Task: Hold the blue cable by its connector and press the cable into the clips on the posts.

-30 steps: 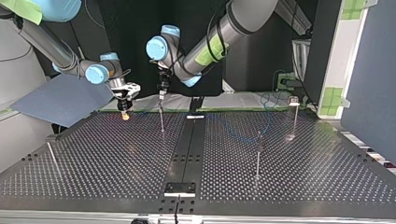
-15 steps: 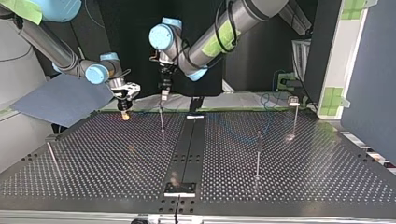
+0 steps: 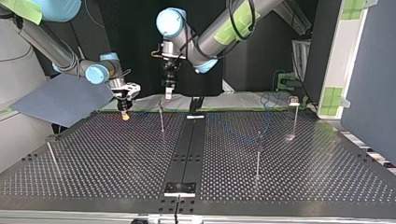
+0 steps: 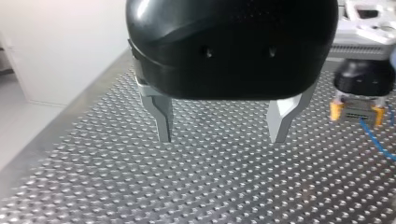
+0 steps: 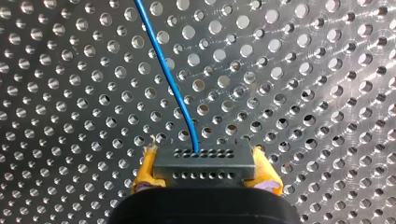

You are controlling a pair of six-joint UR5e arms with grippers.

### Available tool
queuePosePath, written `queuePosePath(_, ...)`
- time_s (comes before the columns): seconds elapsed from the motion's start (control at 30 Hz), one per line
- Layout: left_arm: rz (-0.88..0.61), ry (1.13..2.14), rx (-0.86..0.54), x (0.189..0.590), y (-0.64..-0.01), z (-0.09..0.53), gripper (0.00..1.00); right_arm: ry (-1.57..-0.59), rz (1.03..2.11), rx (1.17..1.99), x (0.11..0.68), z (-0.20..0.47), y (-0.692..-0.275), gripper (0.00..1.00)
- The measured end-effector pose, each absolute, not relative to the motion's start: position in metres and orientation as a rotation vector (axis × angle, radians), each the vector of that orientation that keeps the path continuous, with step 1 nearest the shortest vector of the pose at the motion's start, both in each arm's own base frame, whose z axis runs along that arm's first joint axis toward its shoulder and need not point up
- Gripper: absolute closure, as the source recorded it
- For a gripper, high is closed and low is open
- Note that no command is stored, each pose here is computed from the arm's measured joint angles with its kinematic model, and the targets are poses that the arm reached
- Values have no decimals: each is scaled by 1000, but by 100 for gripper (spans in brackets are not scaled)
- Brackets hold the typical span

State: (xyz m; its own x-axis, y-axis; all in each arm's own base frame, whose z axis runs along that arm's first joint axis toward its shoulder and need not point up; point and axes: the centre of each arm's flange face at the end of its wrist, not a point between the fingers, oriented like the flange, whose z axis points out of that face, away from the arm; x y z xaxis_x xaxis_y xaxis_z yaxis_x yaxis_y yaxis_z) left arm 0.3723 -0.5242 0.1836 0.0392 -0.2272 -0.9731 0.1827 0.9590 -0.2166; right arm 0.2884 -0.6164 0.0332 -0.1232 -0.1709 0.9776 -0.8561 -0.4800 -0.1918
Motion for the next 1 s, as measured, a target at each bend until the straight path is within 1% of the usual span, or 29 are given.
queuePosePath(0.43,-329,1491,-50,339,-493,212,0,-1148,1651,1613,288,33,-616,100)
queuePosePath(1.0,-337,1506,-57,296,-444,236,0,-1150,1643,1617,288,33,-616,100)
